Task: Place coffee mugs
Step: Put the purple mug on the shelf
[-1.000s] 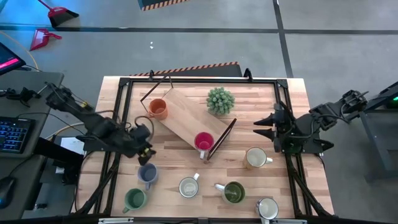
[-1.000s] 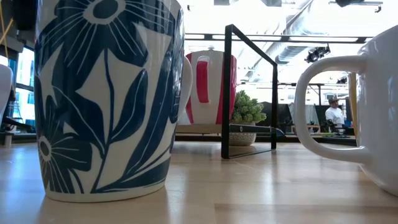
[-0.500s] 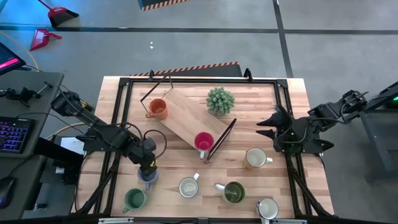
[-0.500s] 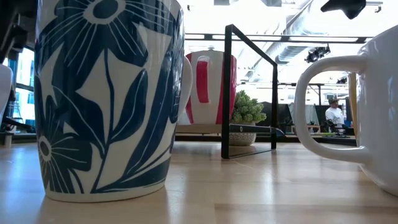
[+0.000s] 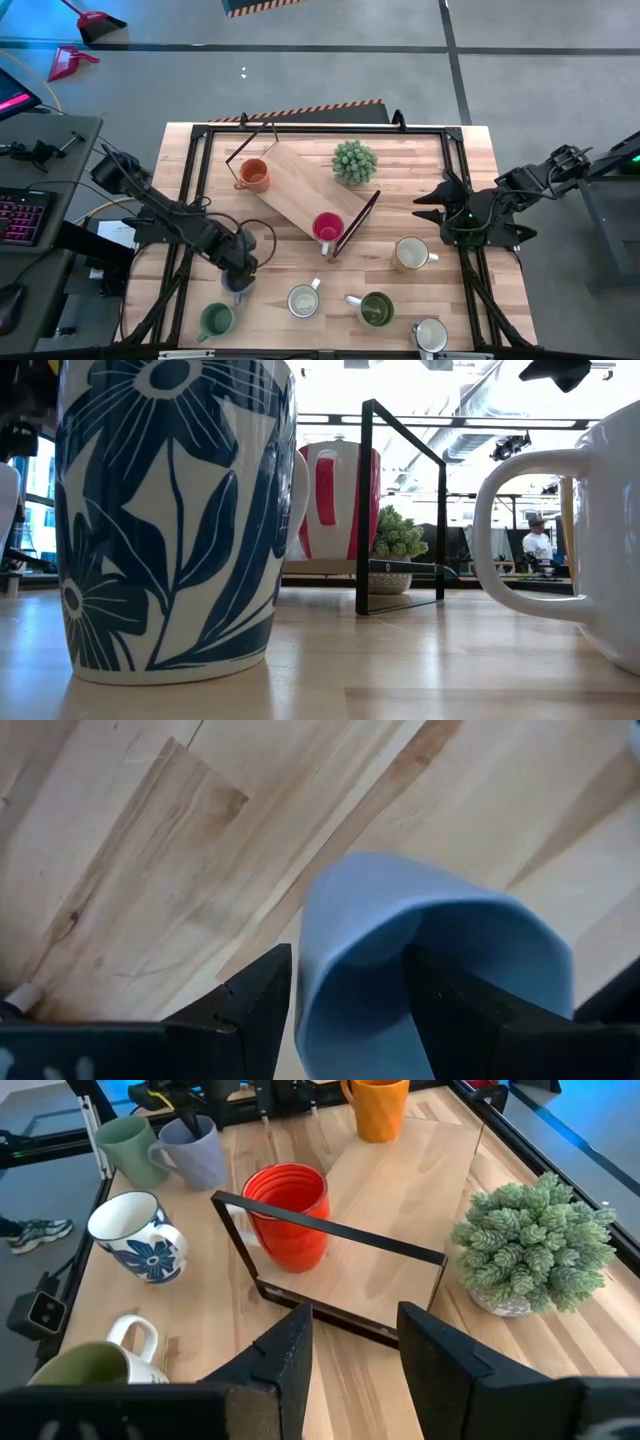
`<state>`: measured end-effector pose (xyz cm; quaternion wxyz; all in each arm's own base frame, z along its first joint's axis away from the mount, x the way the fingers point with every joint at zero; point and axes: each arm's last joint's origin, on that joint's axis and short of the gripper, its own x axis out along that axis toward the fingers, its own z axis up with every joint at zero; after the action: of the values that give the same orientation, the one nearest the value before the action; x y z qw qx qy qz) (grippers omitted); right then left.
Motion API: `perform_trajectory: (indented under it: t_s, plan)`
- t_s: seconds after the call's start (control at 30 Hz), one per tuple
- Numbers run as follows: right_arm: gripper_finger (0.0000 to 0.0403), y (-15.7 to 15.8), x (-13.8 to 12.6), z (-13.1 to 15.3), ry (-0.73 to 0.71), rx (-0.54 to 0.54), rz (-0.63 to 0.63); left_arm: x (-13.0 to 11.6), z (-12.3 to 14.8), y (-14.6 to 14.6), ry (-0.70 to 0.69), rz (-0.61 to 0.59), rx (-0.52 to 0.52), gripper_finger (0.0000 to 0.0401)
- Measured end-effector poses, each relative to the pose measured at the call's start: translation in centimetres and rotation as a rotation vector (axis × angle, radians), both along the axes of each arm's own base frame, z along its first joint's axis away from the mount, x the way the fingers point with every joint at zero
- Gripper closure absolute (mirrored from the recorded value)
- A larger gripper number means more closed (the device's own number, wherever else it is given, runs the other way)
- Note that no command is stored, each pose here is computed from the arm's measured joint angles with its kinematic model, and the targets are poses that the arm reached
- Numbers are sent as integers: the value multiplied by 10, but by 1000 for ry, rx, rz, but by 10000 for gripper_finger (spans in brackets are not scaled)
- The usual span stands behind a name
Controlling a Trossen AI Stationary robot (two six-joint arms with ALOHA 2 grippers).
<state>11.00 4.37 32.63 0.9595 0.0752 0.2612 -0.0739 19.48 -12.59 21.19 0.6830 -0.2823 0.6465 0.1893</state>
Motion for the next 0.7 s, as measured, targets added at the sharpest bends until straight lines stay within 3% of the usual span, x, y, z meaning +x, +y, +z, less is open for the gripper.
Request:
perform_trajectory:
  t_s: [0.4, 0.6, 0.7]
  plan:
    - [274, 1, -1, -1, 20, 8, 29, 9, -22, -5, 72, -6, 68, 219]
    - [274, 3, -1, -2, 47, -15, 133, 12, -30, -7, 90, -89, 89, 219]
    - [274, 3, -1, -2, 45, -7, 122, 13, -33, -8, 95, -138, 96, 219]
